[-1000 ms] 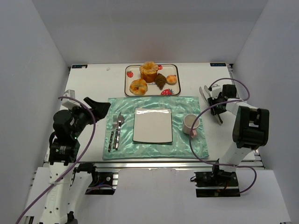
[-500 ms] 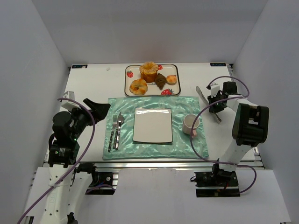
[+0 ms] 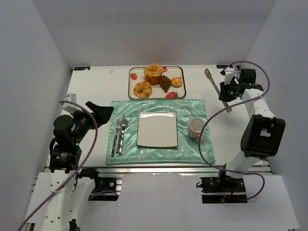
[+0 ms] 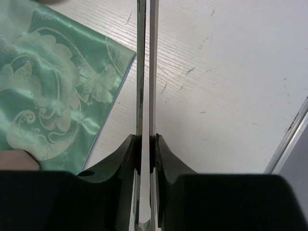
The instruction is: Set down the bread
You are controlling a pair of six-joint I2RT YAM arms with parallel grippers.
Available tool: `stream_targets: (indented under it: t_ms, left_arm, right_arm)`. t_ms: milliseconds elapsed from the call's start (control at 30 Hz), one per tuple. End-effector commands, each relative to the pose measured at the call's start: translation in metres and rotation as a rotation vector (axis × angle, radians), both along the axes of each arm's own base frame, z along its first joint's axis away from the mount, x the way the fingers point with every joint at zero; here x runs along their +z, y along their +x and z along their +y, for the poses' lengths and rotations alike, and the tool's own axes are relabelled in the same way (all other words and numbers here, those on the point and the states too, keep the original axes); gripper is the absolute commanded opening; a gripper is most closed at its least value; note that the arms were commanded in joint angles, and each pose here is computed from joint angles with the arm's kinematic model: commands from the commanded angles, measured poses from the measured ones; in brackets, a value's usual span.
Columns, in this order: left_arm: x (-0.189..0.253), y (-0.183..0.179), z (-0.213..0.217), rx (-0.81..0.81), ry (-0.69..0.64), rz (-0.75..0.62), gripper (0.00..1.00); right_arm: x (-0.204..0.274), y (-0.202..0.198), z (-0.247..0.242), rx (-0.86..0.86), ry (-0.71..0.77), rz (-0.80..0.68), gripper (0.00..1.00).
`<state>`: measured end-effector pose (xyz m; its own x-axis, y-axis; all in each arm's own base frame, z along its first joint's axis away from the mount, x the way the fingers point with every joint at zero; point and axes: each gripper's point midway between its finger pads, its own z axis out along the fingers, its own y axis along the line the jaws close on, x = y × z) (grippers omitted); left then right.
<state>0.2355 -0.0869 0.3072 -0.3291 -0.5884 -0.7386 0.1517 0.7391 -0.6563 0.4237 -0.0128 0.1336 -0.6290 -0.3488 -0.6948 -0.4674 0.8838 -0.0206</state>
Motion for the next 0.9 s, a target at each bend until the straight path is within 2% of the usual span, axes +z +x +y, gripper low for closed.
stream_targets:
  t_ms: [0,133,333,867]
  left_arm:
    - [0.019,-0.005,-0.005,-0.026,-0.011,-0.055,0.98]
    - [0.019,-0.005,-0.005,-0.029,-0.010,-0.060,0.98]
    - [0.020,-0.006,-0.005,-0.030,-0.009,-0.067,0.98]
    - [0.023,-0.014,-0.002,-0.016,-0.005,-0.077,0.98]
  right_arm:
    - [0.024,-0.004,0.005,0.021,0.016,-0.006,0.19]
    - [0.042,-0.001,0.005,0.023,0.026,0.001,0.30]
    - [0.052,0.002,0.009,0.030,0.042,0.007,0.40]
    - [0.050,-0.003,0.015,0.065,0.028,0.028,0.42]
